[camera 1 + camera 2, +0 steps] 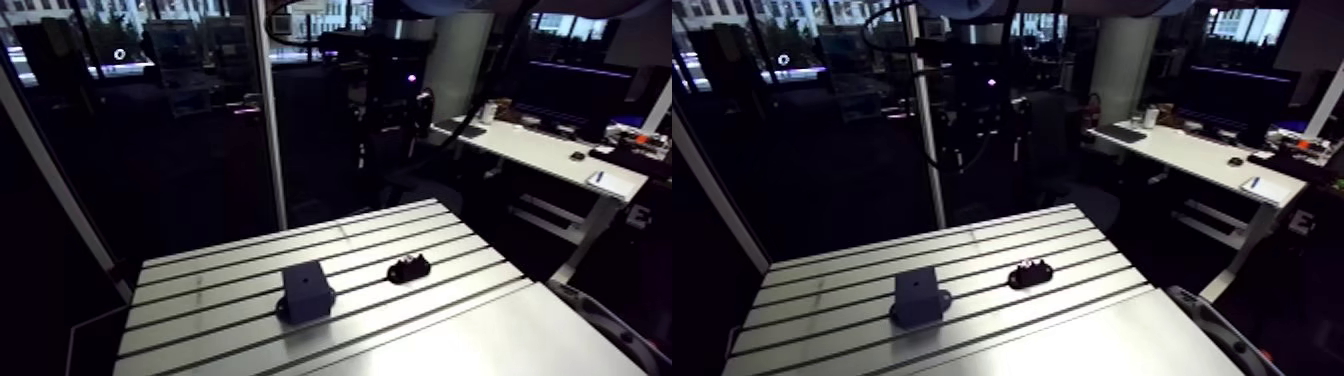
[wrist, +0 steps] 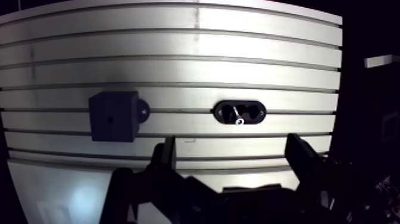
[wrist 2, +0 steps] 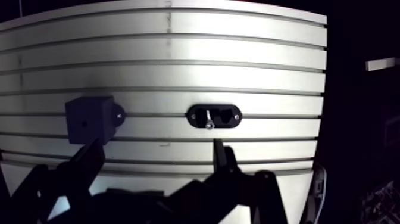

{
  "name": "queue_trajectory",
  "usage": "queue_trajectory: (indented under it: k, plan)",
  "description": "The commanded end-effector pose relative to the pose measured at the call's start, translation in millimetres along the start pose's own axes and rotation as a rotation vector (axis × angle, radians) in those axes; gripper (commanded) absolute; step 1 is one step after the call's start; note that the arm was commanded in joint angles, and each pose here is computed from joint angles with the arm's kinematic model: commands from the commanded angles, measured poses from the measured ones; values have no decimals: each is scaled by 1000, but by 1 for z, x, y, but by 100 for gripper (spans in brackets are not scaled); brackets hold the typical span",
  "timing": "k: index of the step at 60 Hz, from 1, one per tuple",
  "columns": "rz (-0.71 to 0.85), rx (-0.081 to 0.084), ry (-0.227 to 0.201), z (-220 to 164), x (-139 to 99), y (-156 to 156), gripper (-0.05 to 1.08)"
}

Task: Pick up the M10 bolt and insert it into the hole until fully seated.

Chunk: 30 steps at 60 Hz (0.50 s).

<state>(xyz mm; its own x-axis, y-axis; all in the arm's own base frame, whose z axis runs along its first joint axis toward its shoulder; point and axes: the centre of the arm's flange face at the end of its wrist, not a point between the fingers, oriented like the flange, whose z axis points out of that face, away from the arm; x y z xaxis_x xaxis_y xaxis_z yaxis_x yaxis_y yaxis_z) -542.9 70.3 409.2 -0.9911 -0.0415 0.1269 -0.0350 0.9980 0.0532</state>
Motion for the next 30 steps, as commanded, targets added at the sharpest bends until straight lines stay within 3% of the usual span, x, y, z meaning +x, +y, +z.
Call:
queue_trajectory:
  k: [1,9,30]
  plan:
    - [11,41,56,34,-16,33,1]
    - [3,62,82,48,-21,36,1]
    - [23,66,62,85,-44,52,1]
